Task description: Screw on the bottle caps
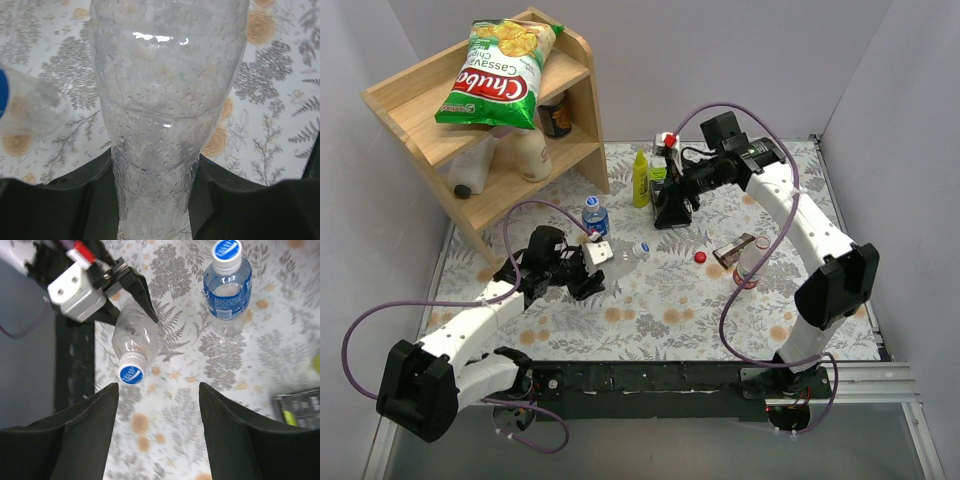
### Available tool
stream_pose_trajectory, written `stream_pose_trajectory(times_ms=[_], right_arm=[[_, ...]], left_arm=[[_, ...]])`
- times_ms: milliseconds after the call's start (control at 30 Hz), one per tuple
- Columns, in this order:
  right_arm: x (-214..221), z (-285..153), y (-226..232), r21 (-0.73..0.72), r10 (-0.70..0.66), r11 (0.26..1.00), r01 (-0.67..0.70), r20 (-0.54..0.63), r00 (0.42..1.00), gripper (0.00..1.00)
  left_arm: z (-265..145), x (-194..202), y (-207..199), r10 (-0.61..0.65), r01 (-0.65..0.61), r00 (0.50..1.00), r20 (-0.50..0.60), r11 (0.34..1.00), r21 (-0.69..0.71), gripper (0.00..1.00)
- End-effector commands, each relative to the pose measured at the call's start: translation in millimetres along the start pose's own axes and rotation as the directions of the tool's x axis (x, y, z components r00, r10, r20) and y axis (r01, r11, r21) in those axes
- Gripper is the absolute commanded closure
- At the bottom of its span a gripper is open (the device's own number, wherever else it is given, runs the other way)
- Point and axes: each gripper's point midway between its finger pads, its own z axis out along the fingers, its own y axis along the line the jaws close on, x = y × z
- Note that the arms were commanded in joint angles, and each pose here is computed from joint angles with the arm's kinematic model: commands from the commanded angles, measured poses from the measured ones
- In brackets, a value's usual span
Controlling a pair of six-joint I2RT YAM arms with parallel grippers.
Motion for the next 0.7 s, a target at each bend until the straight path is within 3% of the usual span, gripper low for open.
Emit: stream_pose_trajectory(times_ms=[0,33,100,133,267,667], right_arm=[[25.0,-11.7,52.6,-0.119,-0.398,0.914,0.388,-0.076,0.914,0.31],[29.5,-7.8,64.0,-0.152,-0.544,0.836,0.528,-0.095,0.834,0.32],[54.4,0.2,74.3,-0.206,-0.61,0.789,0.579,-0.141,0.78,0.32],[56.6,1.6,84.2,-0.216,-0.677,0.733,0.645,-0.15,0.72,0.32],[65.9,14.4,89.5,-0.199,-0.766,0.643,0.74,-0.157,0.623,0.31],[75.5,20.0,88.7,-0.211,-0.793,0.608,0.765,-0.178,0.582,0.41]], left_arm=[[-7.7,-8.6,-31.9,0.115,-0.118,0.993,0.028,0.965,0.232,1.0],[-7.3,-12.3,-38.6,0.104,-0.113,0.993,0.047,0.955,0.276,1.0],[-8.8,-16.8,-42.7,0.095,-0.107,0.994,0.055,0.946,0.307,1.0],[-9.6,-19.1,-47.0,0.086,-0.104,0.994,0.067,0.938,0.33,1.0],[-12.0,-23.6,-52.2,0.08,-0.107,0.993,0.089,0.929,0.354,1.0],[-13.5,-31.1,-55.5,0.07,-0.108,0.991,0.112,0.919,0.379,1.0]])
